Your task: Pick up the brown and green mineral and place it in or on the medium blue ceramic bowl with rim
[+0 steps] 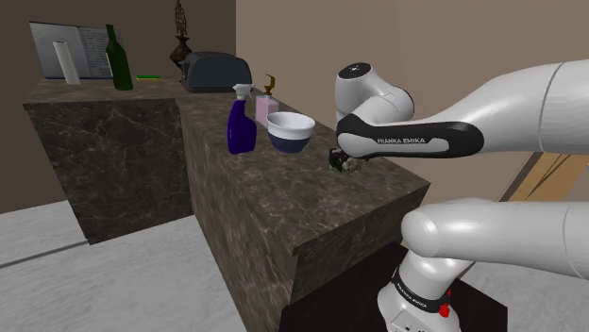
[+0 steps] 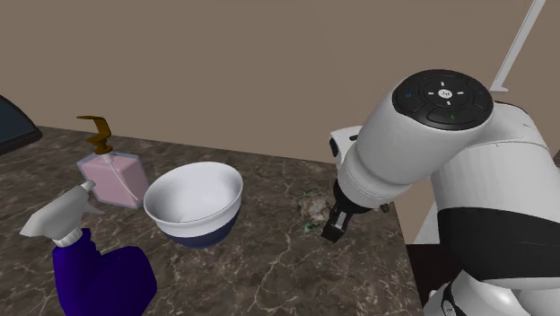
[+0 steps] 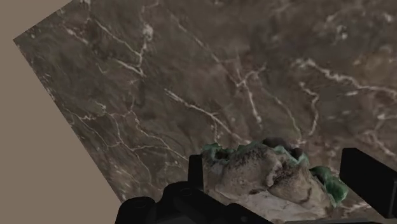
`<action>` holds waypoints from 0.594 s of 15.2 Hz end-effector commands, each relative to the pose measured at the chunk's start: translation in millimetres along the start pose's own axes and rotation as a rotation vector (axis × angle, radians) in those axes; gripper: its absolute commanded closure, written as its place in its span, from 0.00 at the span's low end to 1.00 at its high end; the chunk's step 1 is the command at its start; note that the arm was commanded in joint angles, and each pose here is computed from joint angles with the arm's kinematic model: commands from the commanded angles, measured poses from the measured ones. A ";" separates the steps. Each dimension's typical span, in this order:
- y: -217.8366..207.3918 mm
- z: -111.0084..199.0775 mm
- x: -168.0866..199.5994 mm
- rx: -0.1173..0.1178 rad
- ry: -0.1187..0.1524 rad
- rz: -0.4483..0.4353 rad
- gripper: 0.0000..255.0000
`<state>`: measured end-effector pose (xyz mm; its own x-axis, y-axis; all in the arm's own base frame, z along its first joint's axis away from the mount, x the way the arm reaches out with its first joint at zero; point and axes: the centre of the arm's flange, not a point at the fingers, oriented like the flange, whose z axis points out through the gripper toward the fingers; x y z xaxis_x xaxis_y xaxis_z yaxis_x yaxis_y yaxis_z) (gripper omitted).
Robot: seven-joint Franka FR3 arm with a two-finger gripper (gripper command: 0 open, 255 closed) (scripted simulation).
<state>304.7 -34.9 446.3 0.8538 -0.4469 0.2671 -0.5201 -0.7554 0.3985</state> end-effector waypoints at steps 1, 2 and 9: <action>-1.3 10.2 0.6 -0.004 -0.001 0.008 0.00; -1.3 15.5 0.6 -0.004 -0.001 0.008 0.00; -1.3 23.8 0.6 -0.004 -0.001 0.008 0.00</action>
<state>306.4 -45.5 425.2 0.8494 -0.4537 0.2695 -0.5273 -0.7499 0.3996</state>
